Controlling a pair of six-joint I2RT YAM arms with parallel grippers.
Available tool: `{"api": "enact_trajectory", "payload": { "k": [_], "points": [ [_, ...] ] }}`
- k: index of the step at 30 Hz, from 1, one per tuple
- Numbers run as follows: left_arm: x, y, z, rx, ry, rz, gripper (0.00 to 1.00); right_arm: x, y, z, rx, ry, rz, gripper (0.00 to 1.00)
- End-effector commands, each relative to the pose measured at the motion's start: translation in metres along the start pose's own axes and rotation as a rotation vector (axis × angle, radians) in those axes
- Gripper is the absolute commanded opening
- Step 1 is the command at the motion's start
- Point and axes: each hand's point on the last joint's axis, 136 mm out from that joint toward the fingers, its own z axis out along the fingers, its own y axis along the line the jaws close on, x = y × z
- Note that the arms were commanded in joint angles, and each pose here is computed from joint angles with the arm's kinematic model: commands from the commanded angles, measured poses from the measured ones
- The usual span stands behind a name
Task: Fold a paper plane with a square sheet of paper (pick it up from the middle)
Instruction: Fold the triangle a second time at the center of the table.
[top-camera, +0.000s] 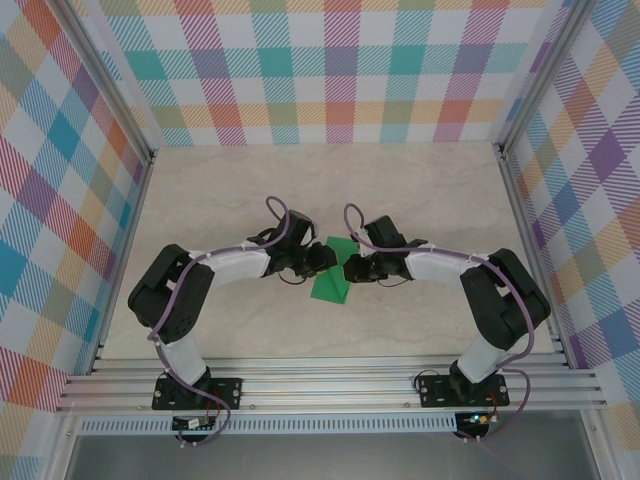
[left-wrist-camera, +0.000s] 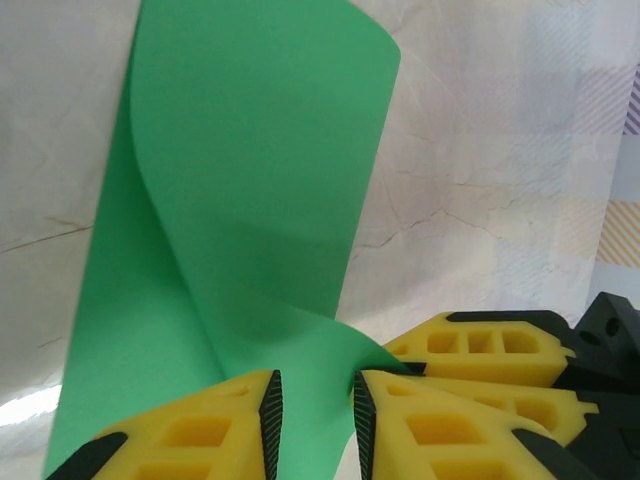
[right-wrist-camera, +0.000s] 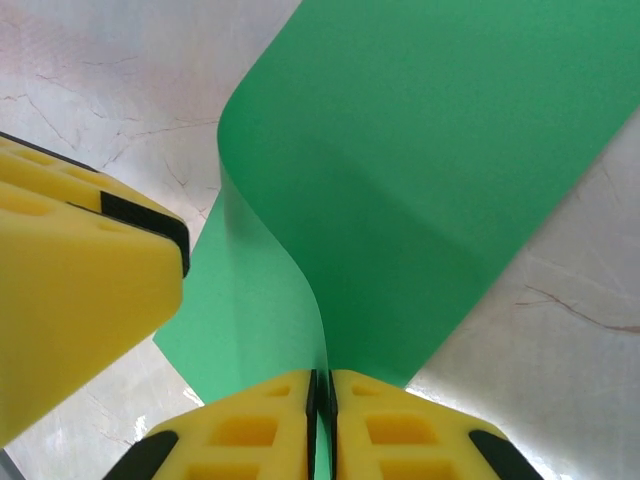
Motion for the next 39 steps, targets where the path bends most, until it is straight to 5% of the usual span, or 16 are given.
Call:
{"api": "enact_trajectory", "payload": {
  "k": [1,9,20,31,39],
  "points": [
    [-0.003,-0.012,0.010,0.041,0.005,-0.006,0.28,0.002,0.002,0.003,-0.047,0.007,0.002,0.14],
    [-0.002,-0.003,0.024,0.030,0.014,-0.035,0.26,0.002,0.002,0.002,-0.086,0.010,0.019,0.15],
    [-0.004,0.001,0.026,0.018,0.003,-0.050,0.26,0.011,0.002,-0.008,-0.123,0.011,0.066,0.30],
    [-0.003,0.001,0.025,0.017,0.004,-0.050,0.26,-0.002,-0.006,-0.009,-0.133,-0.023,0.114,0.26],
    [-0.003,0.000,0.025,0.019,0.003,-0.049,0.26,-0.009,-0.003,-0.005,-0.178,-0.022,0.128,0.12]
  ]
}}
